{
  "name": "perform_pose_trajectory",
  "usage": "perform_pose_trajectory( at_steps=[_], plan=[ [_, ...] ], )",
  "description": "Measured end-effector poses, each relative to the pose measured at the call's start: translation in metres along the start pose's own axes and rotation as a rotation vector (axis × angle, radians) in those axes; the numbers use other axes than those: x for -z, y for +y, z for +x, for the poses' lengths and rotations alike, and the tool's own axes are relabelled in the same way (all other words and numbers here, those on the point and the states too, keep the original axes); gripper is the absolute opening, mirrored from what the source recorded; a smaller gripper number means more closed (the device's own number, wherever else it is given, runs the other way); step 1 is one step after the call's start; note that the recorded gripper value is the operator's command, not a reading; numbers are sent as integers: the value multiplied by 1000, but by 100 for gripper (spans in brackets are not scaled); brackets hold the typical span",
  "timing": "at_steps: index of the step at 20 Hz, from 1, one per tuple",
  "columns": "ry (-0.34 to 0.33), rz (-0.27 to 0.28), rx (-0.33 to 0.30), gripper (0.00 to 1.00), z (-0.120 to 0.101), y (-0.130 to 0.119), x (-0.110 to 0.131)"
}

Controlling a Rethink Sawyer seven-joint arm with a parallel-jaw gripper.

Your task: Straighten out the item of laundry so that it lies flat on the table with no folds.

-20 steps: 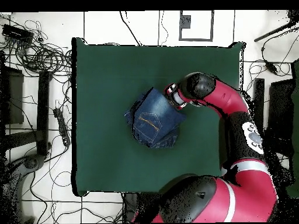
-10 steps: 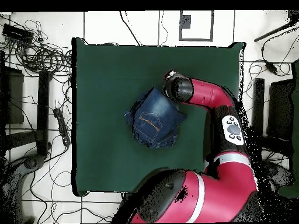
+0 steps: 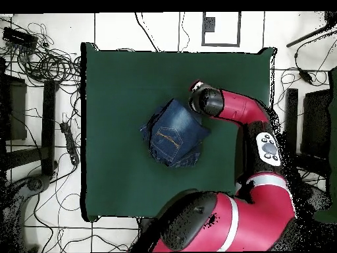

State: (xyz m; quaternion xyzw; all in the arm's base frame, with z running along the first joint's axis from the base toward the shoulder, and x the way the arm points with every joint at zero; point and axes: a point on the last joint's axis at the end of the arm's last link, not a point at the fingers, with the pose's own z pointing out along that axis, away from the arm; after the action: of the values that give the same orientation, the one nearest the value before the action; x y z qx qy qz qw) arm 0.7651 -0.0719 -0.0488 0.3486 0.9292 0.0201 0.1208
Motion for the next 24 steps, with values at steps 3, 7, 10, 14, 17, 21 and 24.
perform_pose_trajectory(
  at_steps=[3,7,10,14,17,21,24],
  plan=[
    [10,8,-1,0,-1,-2,2],
    [23,22,6,100,-3,-2,10],
    [25,29,12,100,-7,-1,16],
    [34,35,7,100,-12,1,26],
    [74,42,-18,100,-15,5,38],
    [185,42,-88,100,-13,16,61],
    [284,43,-135,100,-8,25,81]
  ],
)
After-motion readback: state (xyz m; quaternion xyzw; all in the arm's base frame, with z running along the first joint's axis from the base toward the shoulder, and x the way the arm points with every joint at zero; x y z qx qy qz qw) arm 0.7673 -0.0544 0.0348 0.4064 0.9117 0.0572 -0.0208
